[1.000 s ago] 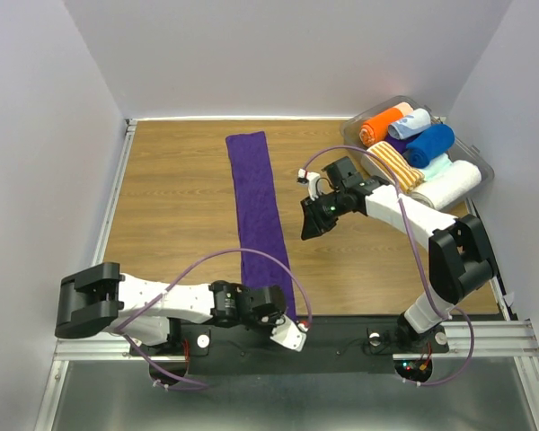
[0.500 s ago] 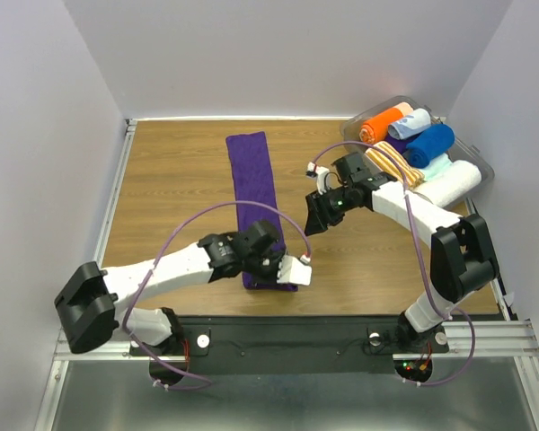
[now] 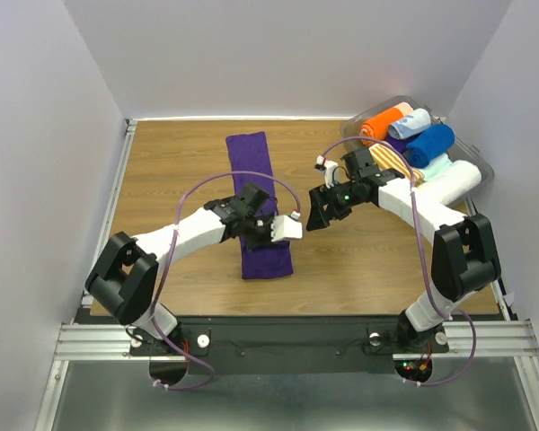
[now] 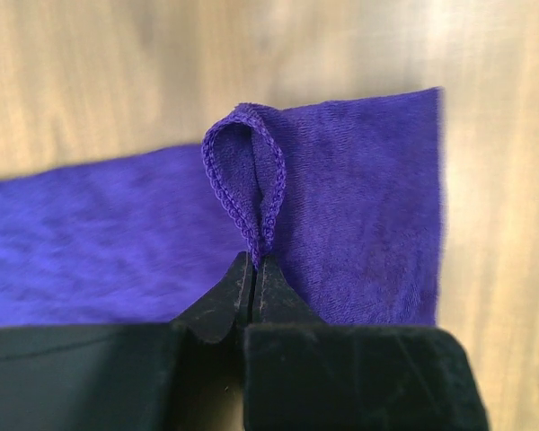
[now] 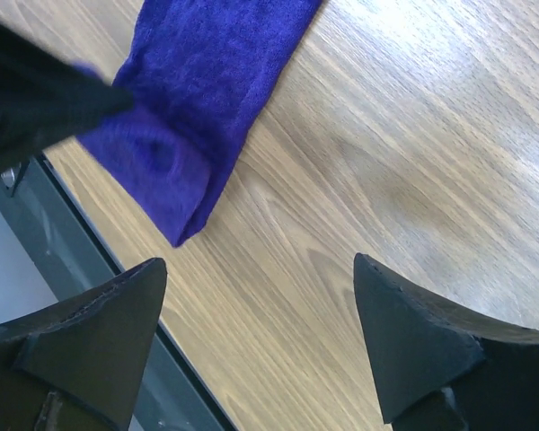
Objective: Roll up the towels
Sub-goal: Fold the towel
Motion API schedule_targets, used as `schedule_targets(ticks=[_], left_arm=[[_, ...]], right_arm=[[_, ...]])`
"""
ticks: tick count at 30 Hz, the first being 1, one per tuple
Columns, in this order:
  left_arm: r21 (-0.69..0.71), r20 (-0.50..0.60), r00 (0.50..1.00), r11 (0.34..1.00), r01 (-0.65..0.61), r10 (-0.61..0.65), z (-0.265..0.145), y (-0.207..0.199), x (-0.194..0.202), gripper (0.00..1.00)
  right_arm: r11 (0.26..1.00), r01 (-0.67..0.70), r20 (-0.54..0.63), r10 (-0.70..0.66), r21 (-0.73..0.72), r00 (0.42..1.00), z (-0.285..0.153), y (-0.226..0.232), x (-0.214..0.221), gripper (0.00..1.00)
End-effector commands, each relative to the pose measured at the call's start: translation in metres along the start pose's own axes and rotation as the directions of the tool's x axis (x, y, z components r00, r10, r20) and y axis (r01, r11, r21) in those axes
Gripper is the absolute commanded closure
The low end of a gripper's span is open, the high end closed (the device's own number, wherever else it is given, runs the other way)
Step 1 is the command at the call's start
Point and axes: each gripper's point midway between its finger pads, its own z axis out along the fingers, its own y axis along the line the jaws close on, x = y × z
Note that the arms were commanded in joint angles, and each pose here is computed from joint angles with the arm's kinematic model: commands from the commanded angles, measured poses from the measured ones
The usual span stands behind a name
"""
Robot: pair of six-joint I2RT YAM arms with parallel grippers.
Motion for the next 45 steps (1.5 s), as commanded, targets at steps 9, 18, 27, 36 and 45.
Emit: schedule_targets(ticks=[9, 18, 27, 36, 45], left_arm=[[-0.078, 0.008, 1.0, 0.997, -0.004, 0.004, 0.005, 0.06, 0.01, 1.0], [-0.091, -0.017, 1.0, 0.996, -0.003, 0.002, 0.013, 0.076, 0.022, 0.95], [-0.137, -0.01, 1.0, 0.991, 0.01, -0.011, 0.008, 0.092, 0.019, 0.61], [-0.334, 0.161, 0.983, 0.933, 0.134, -0.084, -0.087, 0.125, -0.015, 0.01], [-0.365, 0.321, 0.926, 0.876, 0.316, -0.2, -0.116, 0.066, -0.008, 0.01]], right_arm=[[1.0, 0.014, 0.023, -0.013, -0.011, 1.0, -0.005, 0.001, -0.011, 0.08], [1.0, 0.007, 0.009, -0.007, -0.016, 1.0, -0.003, 0.0, -0.006, 0.08], [1.0, 0.003, 0.003, -0.003, -0.024, 1.0, -0.002, 0.0, -0.004, 0.08], [0.998, 0.039, 0.02, -0.038, -0.048, 0.999, -0.002, 0.005, -0.015, 0.31], [0.983, 0.133, -0.014, -0.136, -0.125, 0.991, 0.042, 0.037, -0.028, 0.43]])
